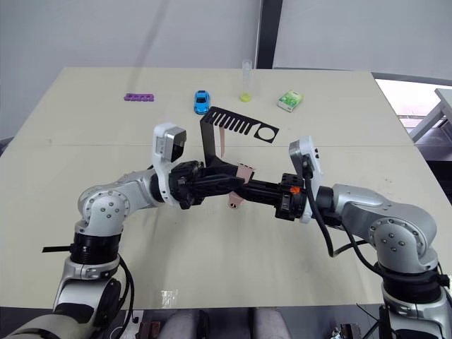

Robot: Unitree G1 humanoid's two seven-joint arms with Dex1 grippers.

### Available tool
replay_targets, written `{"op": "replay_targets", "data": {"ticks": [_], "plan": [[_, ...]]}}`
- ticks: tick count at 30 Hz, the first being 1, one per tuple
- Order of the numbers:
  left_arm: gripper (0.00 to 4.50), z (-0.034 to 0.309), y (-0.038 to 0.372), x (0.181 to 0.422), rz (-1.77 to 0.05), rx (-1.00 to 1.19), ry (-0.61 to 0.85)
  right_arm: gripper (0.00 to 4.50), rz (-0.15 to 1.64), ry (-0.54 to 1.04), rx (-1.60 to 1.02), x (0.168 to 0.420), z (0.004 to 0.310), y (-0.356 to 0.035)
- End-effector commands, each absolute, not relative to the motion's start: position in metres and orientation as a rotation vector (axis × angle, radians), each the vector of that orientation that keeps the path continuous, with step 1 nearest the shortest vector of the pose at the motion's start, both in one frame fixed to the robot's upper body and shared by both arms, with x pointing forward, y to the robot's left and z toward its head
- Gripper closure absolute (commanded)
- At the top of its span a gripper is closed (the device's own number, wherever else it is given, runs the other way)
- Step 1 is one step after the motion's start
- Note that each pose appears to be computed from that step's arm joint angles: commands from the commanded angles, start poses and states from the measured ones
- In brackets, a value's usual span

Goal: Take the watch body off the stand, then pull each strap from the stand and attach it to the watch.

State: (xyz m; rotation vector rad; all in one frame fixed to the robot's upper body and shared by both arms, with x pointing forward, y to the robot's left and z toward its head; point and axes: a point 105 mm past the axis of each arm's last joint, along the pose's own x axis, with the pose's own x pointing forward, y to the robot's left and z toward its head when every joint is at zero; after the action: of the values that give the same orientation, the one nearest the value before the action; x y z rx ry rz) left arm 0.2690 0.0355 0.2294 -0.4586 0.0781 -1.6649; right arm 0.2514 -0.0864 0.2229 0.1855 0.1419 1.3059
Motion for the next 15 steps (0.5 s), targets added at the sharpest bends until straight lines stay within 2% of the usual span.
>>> {"op": "replay_targets", "data": {"ticks": [1,4,7,9,15], "plan": [[2.39,0.2356,0.033,0.2656,-1.683,-0.439,0.036,4.5,1.308,0.091,0.167,0.249,0.2352,-0.0885],[2.39,0.2364,0.0334,0.2659,-1.682,-0.447,0.029,4.5,1.306,0.092,0.166,0.2492,0.2351,-0.0885],[3.23,0.2369,0.0339,0.2649,-1.687,-0.452,0.026,4.5,1.305,0.092,0.165,0.2493,0.2352,-0.0885],[4.22,0.2357,0.033,0.2641,-1.688,-0.444,0.035,4.5,1.307,0.095,0.163,0.249,0.235,-0.0885],[4.22,0.2339,0.0305,0.2648,-1.68,-0.432,0.037,4.5,1.31,0.099,0.162,0.2482,0.2349,-0.0888]]}}
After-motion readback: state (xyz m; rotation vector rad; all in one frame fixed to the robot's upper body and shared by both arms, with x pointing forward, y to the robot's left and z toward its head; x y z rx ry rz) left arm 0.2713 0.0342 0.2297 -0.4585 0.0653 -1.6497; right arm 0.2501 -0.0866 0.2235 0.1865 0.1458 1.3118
